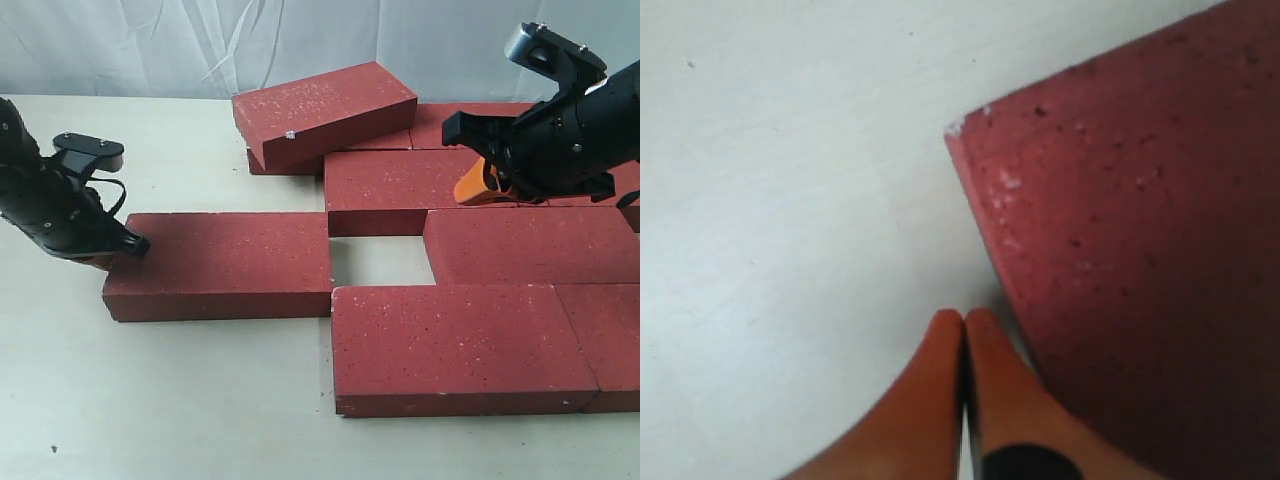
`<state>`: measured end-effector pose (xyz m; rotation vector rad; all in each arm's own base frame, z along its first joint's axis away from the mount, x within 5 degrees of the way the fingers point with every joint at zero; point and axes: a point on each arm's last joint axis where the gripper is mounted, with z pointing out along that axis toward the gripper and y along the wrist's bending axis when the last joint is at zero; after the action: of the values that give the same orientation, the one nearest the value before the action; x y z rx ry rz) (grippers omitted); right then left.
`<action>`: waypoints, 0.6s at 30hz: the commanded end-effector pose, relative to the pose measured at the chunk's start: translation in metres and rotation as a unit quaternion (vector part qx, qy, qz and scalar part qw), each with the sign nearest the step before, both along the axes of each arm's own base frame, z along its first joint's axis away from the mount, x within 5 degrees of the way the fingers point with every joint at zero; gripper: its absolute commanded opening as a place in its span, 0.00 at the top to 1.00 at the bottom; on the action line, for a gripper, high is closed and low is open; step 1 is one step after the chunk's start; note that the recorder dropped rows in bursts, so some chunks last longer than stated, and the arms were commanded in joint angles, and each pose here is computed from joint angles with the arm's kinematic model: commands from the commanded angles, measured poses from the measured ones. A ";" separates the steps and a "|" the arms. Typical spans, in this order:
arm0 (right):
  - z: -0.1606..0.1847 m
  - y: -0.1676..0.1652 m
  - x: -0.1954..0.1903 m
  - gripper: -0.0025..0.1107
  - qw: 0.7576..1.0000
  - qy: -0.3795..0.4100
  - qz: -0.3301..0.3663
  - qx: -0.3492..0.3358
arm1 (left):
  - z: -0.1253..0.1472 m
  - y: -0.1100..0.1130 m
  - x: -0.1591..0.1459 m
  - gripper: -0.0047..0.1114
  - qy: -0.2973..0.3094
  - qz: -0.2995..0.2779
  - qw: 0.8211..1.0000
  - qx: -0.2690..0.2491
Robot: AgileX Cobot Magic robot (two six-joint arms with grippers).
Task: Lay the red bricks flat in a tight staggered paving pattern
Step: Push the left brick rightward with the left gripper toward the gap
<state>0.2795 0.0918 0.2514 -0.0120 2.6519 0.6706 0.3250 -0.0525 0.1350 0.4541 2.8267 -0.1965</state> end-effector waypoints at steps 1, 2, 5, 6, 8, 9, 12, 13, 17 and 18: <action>-0.001 -0.001 0.000 0.98 1.000 -0.003 0.001 -0.003 | -0.006 -0.003 0.000 0.96 0.009 0.020 1.000 -0.017; -0.001 -0.001 0.000 0.98 1.000 -0.003 0.001 -0.003 | -0.008 -0.003 0.000 0.96 0.011 0.019 1.000 -0.015; -0.001 -0.001 0.000 0.98 1.000 -0.003 0.001 -0.003 | -0.012 -0.003 0.000 0.96 0.013 0.004 1.000 -0.011; -0.001 -0.001 0.000 0.98 1.000 -0.003 0.001 -0.003 | -0.012 -0.003 0.000 0.96 0.012 -0.001 1.000 -0.011; -0.001 -0.001 0.000 0.98 1.000 -0.003 0.001 -0.003 | -0.016 -0.003 0.001 0.96 0.014 -0.001 1.000 -0.011; -0.001 -0.001 0.000 0.98 1.000 -0.004 0.001 -0.003 | -0.017 -0.003 0.002 0.96 0.013 0.000 1.000 -0.010; -0.001 -0.001 0.000 0.98 1.000 -0.004 0.001 -0.003 | -0.018 -0.002 0.004 0.96 0.003 0.003 1.000 -0.008; -0.001 -0.001 0.000 0.98 1.000 -0.004 0.001 -0.003 | -0.018 -0.002 0.005 0.96 -0.002 0.004 1.000 -0.007; -0.001 -0.001 0.000 0.98 1.000 -0.005 0.002 -0.004 | -0.018 -0.002 0.007 0.96 -0.015 0.007 1.000 -0.005; -0.001 -0.001 0.000 0.98 1.000 -0.006 0.002 -0.004 | -0.017 -0.002 0.007 0.96 -0.017 0.007 1.000 -0.005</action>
<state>0.2795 0.0918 0.2514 -0.0120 2.6519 0.6706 0.3318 -0.0536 0.1189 0.4420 2.8058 -0.2009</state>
